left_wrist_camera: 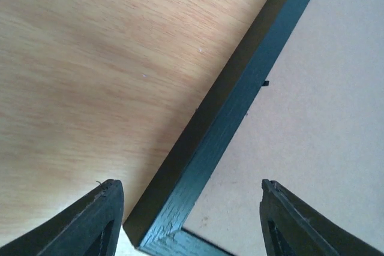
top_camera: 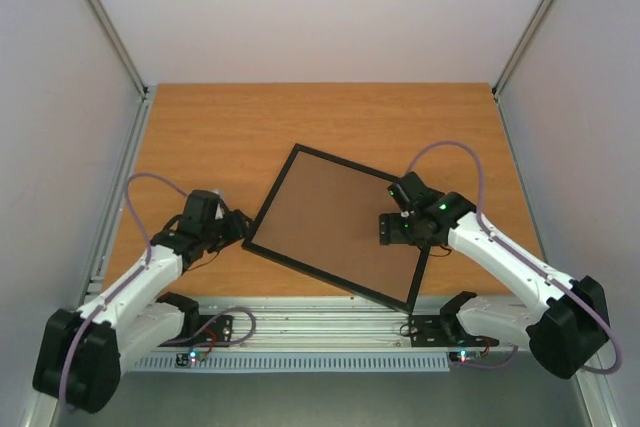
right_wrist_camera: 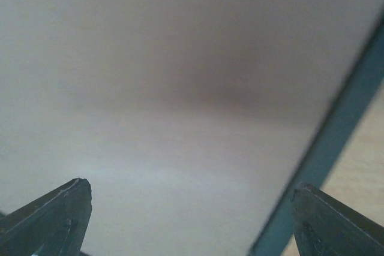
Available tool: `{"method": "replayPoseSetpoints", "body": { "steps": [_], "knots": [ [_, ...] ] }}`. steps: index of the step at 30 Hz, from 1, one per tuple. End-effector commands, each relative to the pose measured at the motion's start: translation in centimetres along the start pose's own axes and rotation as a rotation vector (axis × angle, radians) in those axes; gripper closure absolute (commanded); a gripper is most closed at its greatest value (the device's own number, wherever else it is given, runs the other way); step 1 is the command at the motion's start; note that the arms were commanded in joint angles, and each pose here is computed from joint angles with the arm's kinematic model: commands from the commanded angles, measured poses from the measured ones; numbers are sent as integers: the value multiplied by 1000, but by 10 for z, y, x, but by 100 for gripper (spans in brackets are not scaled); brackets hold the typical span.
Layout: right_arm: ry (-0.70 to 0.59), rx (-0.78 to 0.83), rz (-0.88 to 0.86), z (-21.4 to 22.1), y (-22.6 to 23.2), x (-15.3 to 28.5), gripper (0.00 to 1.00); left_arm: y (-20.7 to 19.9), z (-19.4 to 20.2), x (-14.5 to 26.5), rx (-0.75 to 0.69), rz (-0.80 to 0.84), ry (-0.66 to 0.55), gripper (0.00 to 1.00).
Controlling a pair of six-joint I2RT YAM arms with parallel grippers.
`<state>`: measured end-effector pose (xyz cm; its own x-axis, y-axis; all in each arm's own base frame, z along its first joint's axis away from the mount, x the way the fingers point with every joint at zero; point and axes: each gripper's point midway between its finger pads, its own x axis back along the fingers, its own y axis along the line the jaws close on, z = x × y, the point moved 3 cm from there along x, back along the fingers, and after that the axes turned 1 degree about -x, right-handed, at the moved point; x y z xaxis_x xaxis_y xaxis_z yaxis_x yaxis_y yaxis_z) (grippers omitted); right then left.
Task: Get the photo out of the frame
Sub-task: Move the photo frame to the center of the board.
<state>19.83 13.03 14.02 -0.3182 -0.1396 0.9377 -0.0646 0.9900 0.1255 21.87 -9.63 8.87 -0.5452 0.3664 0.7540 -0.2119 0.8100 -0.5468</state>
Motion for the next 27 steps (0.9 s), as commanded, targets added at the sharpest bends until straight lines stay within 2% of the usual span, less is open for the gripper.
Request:
{"method": "replayPoseSetpoints", "body": {
  "steps": [1, 6, 11, 18, 27],
  "knots": [
    [51, -230, 100, 17, -42, -4, 8, -5, -9, -10, -114, -43, 33, 36],
    [42, -399, 95, 23, -73, -13, 5, -19, -11, -28, -159, -10, 112, 36],
    [73, -500, -58, 20, -72, -36, 8, -26, -6, -41, -153, 39, 156, 36],
    [109, -515, -164, -3, -61, -65, 11, -26, 4, -42, -130, 74, 189, 37],
    [116, -428, -314, -83, -31, -79, 15, -21, 13, -39, -110, 85, 198, 37]
  ]
}}
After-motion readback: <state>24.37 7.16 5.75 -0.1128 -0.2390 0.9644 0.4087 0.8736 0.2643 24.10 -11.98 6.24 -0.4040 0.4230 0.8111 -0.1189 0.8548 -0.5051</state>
